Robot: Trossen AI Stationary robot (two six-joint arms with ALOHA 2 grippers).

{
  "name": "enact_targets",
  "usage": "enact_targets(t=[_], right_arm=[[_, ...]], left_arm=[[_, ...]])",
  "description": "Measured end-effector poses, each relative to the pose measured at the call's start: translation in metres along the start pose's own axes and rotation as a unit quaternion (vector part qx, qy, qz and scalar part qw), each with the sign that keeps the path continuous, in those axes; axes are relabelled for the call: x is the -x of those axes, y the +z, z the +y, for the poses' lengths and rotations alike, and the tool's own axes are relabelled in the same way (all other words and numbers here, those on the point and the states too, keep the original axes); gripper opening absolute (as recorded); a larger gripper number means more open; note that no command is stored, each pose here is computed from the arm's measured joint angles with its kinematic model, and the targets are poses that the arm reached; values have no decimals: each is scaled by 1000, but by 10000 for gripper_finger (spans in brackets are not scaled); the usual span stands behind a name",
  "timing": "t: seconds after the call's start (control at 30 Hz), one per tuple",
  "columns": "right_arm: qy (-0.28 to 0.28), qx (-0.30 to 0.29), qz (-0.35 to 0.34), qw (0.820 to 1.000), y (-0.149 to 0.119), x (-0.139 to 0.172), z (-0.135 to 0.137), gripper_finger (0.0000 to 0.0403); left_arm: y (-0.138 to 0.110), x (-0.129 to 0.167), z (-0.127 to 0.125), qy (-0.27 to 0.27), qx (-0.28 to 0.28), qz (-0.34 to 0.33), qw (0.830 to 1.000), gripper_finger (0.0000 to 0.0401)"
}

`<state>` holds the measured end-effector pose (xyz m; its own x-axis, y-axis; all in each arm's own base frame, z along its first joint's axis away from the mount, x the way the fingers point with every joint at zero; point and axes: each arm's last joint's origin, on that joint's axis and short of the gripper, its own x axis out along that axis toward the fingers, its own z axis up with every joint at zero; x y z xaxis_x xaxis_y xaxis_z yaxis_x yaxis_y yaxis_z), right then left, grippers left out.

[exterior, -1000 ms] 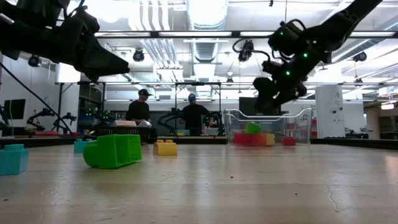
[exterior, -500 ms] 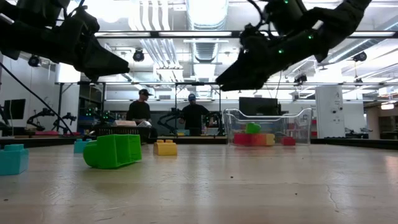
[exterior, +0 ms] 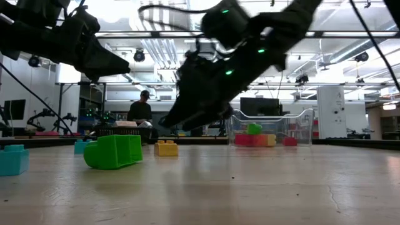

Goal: Pick & Place Toys
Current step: Put the yellow game piece into the transparent bin

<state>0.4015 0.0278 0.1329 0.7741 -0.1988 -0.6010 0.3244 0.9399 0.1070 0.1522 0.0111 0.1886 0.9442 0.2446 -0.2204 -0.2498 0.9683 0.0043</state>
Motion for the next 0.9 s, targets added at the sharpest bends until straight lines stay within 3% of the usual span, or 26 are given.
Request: enact_targets(t=[0.37, 0.5, 0.73, 0.9], right_arm=[[-53, 19, 98, 994, 6, -49, 17, 356], [-66, 34, 104, 992, 2, -54, 19, 298], [-64, 87, 112, 988, 2, -46, 24, 128], [-59, 130, 114, 983, 1, -40, 32, 128]], left_arm=[[-1, 0, 0, 0, -1, 5, 1000, 177], [-1, 0, 0, 0, -1, 5, 1000, 177], [-1, 0, 0, 0, -1, 5, 1000, 177], [-2, 0, 0, 0, -1, 3, 1000, 178]])
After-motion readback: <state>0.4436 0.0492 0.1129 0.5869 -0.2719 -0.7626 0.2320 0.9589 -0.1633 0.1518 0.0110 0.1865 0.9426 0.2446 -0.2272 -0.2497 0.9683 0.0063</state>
